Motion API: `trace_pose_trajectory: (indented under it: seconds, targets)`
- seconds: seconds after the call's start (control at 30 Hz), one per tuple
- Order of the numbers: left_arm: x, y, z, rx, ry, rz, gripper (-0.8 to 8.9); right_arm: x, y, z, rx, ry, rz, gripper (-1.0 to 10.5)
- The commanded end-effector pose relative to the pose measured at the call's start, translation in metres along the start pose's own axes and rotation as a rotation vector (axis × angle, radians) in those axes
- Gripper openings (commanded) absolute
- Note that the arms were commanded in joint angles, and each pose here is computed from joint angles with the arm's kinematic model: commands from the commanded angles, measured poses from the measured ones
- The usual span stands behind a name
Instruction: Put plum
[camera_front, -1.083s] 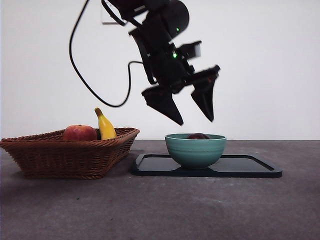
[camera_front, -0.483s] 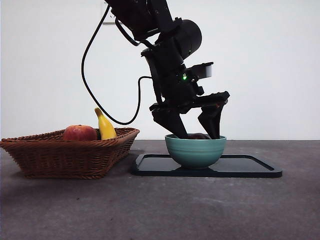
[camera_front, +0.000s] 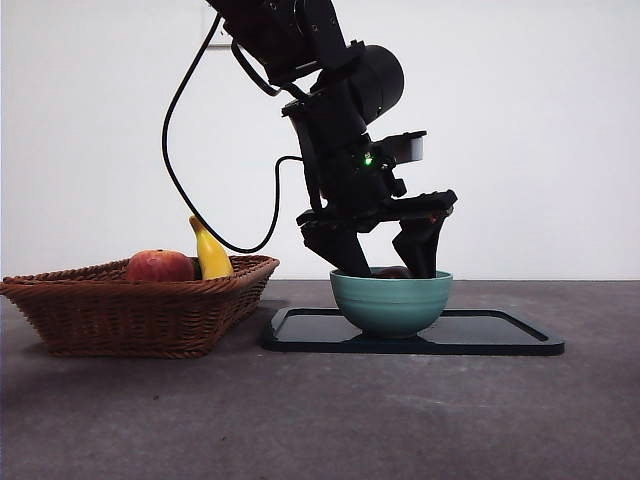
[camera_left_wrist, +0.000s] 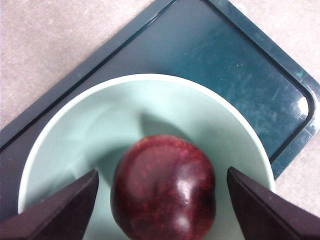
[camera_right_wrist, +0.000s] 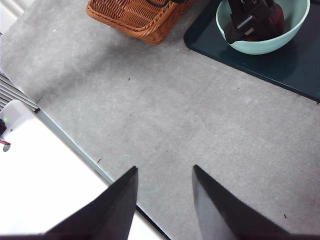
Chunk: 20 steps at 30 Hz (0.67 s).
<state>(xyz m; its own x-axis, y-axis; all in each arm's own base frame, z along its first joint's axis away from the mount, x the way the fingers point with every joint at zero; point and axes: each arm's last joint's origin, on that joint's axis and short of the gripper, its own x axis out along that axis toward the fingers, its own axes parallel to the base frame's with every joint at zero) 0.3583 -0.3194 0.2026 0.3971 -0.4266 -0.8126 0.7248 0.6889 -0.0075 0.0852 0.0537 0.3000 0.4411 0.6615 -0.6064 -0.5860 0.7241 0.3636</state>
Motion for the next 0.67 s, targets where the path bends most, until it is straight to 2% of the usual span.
trace_pose_trajectory:
  seconds: [0.03, 0.27, 0.37, 0.43, 0.53, 0.67]
  targets:
    - [0.009, -0.0042, 0.0018, 0.02, 0.006, -0.005, 4.01, -0.0011, 0.0015, 0.0021, -0.006, -0.01, 0.008, 1.7]
    - [0.0107, -0.0042, -0.0005, 0.019, 0.026, -0.007, 3.99, -0.0011, 0.0015, 0.0021, -0.006, -0.01, 0.008, 1.7]
    - [0.0115, -0.0042, -0.0011, 0.018, 0.029, -0.007, 3.28, -0.0011, 0.0015, 0.0021, -0.006, -0.01, 0.008, 1.7]
    - [0.0116, -0.0042, -0.0011, 0.019, 0.03, -0.007, 3.28, -0.0011, 0.0015, 0.0021, -0.006, -0.01, 0.008, 1.7]
    - [0.0116, -0.0042, -0.0012, 0.019, 0.03, -0.007, 2.35, -0.0011, 0.0015, 0.0021, -0.006, -0.01, 0.008, 1.7]
    - [0.0115, -0.0042, -0.0007, 0.019, 0.025, -0.007, 2.36, -0.0011, 0.0015, 0.0021, -0.006, -0.01, 0.008, 1.7]
